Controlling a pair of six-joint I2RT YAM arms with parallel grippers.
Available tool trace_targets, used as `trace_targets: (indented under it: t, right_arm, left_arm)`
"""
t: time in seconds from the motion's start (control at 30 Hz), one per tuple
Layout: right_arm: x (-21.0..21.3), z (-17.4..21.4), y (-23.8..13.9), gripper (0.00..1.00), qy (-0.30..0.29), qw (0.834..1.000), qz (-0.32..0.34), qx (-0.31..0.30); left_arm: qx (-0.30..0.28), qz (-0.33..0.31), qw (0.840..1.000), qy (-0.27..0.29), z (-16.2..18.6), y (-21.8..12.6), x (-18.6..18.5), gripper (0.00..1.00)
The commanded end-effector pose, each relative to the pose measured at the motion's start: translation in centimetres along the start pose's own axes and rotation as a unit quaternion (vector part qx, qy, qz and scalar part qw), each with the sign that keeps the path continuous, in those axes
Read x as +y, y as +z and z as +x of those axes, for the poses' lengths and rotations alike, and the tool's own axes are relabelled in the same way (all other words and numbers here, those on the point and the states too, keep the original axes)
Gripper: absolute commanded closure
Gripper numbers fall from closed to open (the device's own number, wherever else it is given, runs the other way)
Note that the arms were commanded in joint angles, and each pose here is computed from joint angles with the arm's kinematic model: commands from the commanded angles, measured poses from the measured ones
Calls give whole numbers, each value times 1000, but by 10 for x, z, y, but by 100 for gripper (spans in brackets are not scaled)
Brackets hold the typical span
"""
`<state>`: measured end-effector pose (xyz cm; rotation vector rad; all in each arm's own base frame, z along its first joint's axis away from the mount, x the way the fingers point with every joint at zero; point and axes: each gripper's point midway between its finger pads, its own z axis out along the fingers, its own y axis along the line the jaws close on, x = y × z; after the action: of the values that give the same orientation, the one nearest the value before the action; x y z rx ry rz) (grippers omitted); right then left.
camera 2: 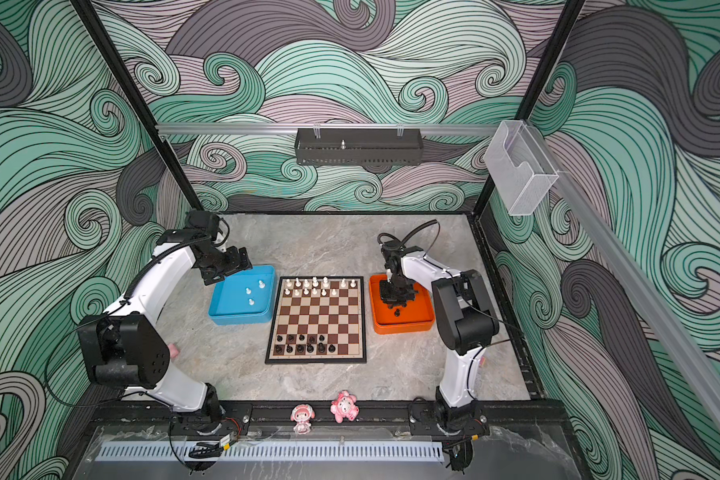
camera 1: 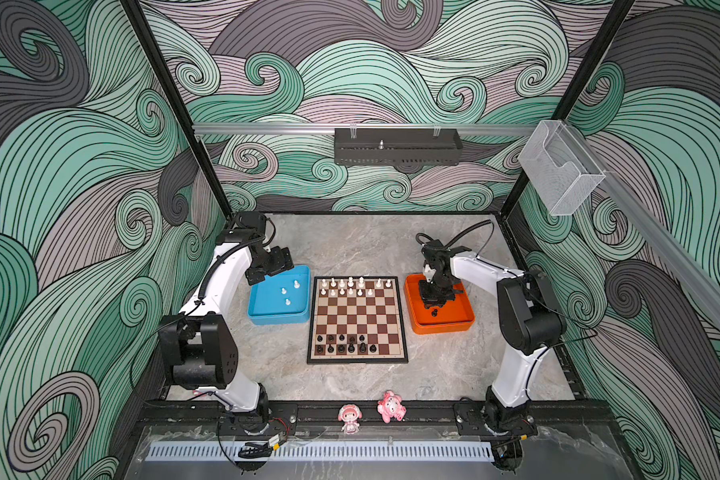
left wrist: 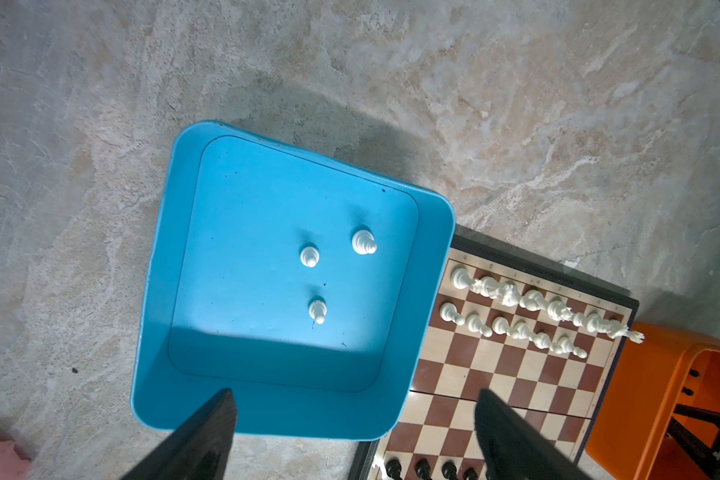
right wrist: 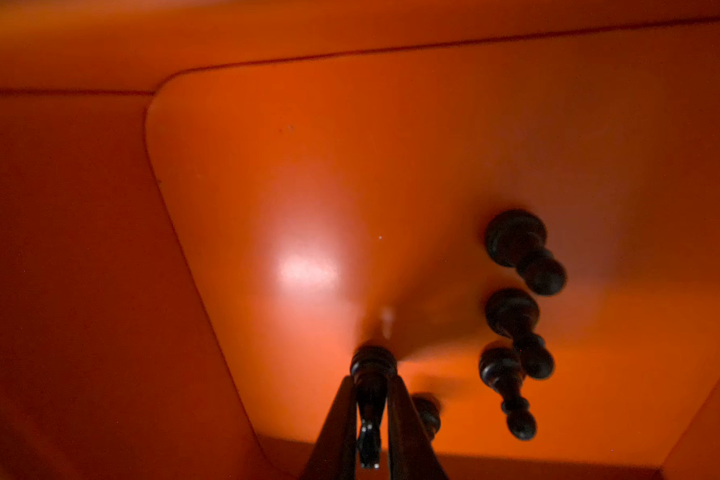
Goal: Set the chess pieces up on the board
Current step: 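Close the right gripper on a black pawn and lift it, then carry the black pawn over the board's near rows with the right gripper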
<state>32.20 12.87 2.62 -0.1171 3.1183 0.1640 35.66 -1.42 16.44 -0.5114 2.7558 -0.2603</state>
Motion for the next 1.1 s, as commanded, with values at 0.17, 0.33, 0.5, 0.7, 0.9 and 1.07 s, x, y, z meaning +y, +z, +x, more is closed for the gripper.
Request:
trace_targets:
  t: [0.17, 0.33, 0.5, 0.7, 0.9, 1.07]
  right_arm:
    - [1, -3, -20, 93, -15, 1000, 7, -22]
    - [-1, 0, -38, 98, -23, 999, 14, -35]
    - [2, 7, -61, 100, -29, 998, 10, -52]
    - [26, 32, -92, 100, -74, 995, -4, -65]
    - [80, 75, -98, 99, -130, 990, -29, -54]
    - [116, 99, -92, 99, -162, 985, -25, -58]
  left_arm:
    - [1, 12, 1000, -4, -3, 0, -3, 8]
    - [3, 16, 1000, -4, -3, 2, -4, 8]
    - [3, 18, 1000, -3, -3, 2, -5, 8]
    - [1, 15, 1000, -1, -1, 0, -3, 8]
    - [5, 17, 1000, -1, 0, 0, -3, 8]
    - [8, 24, 1000, 2, -3, -3, -8, 8]
